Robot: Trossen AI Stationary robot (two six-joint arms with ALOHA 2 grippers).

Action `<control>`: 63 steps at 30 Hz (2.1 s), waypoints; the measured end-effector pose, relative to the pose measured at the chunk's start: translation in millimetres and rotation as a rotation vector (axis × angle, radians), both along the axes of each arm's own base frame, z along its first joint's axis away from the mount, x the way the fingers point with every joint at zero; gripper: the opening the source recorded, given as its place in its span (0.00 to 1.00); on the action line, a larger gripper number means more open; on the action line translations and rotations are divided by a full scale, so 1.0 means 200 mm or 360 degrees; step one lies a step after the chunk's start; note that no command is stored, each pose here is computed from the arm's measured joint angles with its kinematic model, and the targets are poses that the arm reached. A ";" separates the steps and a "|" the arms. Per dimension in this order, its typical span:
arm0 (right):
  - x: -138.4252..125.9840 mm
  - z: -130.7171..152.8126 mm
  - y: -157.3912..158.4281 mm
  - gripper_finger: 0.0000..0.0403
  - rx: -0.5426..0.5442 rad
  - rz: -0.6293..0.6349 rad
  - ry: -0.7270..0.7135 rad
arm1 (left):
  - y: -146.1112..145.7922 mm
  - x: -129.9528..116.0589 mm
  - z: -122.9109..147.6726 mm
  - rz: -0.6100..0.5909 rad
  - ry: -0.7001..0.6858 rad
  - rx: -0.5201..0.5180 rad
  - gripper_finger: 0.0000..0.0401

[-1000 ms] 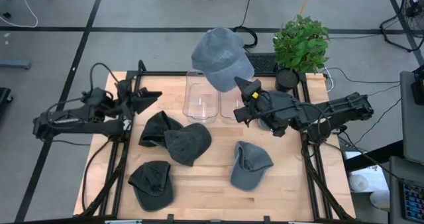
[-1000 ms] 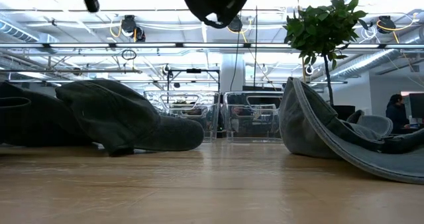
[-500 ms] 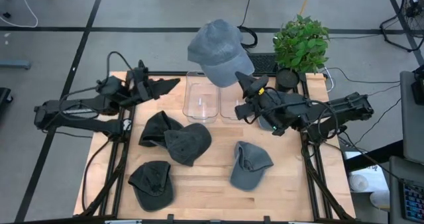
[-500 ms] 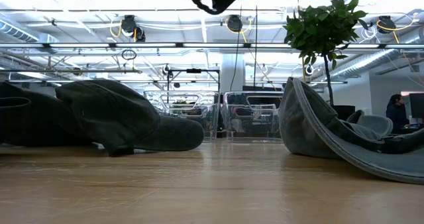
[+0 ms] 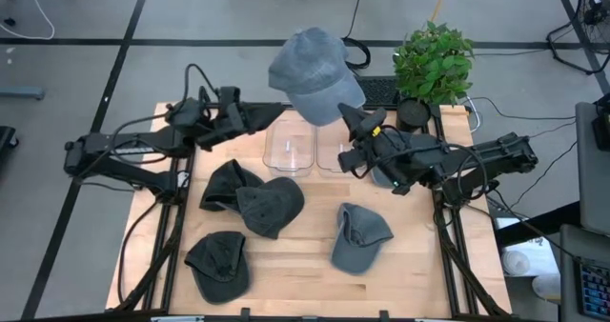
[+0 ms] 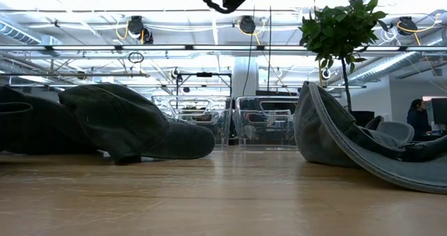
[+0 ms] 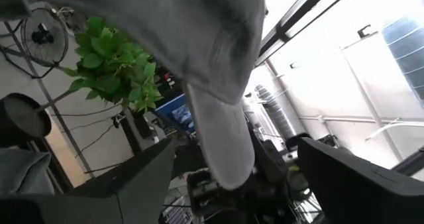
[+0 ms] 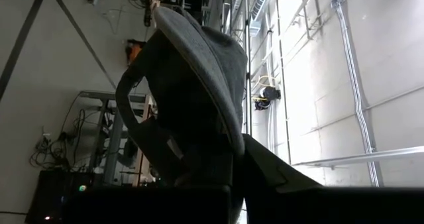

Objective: Pick & Place hat
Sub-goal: Put the bottom gray cap into the left transparent bin

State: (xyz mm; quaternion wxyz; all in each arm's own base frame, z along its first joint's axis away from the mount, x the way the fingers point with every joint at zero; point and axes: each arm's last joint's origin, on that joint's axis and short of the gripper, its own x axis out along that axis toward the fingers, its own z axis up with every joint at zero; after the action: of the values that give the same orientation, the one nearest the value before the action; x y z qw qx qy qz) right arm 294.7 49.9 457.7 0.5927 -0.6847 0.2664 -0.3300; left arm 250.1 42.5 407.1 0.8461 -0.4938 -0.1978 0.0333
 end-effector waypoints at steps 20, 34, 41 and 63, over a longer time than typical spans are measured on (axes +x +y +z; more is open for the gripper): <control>-0.03 0.04 -0.01 0.00 0.0003 0.0003 -0.0074 | 0.04 0.24 0.01 -0.0088 -0.0138 -0.0064 0.83; -0.03 0.04 -0.01 0.00 0.0007 0.0009 -0.0081 | 0.05 0.26 -0.01 -0.0115 -0.0132 -0.0099 0.63; -0.03 0.03 0.00 0.00 0.0015 0.0013 -0.0084 | 0.07 0.26 -0.01 -0.0078 -0.0130 -0.0054 0.30; -0.04 0.03 0.04 0.09 0.0226 0.0064 -0.0285 | 0.05 0.20 0.08 -0.0059 -0.0304 0.0348 0.02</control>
State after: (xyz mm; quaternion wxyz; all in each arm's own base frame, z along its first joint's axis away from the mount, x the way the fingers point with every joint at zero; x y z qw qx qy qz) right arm 287.5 57.1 462.8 0.6676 -0.6141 0.2215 -0.3581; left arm 290.2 52.5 422.4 0.8726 -0.4033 -0.2707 -0.0513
